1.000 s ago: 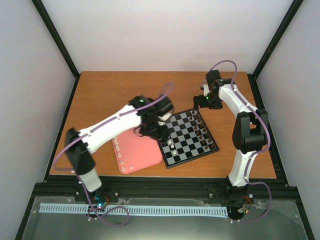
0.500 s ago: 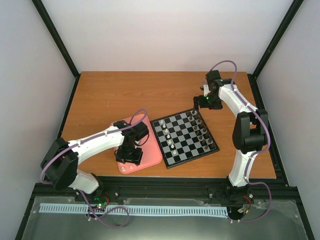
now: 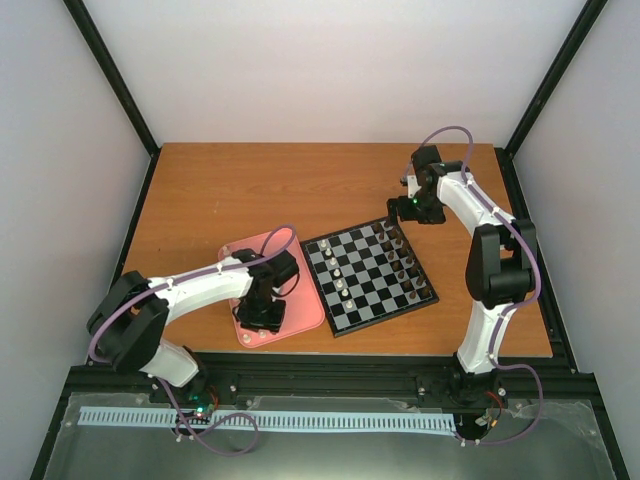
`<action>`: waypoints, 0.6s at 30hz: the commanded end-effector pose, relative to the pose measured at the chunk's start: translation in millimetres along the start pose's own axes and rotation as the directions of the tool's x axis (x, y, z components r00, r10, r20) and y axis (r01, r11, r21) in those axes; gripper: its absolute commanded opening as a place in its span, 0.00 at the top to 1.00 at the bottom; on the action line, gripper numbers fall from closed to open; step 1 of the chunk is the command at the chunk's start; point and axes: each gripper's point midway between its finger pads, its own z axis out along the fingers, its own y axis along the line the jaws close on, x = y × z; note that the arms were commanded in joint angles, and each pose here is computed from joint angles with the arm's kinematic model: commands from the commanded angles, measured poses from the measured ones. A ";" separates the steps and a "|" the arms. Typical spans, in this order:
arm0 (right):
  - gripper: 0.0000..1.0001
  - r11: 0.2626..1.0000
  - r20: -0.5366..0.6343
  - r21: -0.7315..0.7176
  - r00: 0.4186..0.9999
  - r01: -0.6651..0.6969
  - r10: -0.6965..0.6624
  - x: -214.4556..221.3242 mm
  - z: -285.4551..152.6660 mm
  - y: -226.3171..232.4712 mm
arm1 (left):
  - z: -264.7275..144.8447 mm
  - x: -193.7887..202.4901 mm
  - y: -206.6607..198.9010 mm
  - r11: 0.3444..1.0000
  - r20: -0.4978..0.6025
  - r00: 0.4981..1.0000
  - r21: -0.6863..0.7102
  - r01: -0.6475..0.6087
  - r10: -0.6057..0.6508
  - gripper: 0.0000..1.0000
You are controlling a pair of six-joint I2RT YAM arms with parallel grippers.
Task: Set up the chess pieces on the board
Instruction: Pick up the chess piece from the storage box.
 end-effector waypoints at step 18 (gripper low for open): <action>0.00 1.000 0.031 0.006 0.999 0.007 -0.008 -2.8 -10.3 -0.7 | 18.0 4.9 0.3 0.999 -0.026 0.999 0.016 0.029 -0.028 0.77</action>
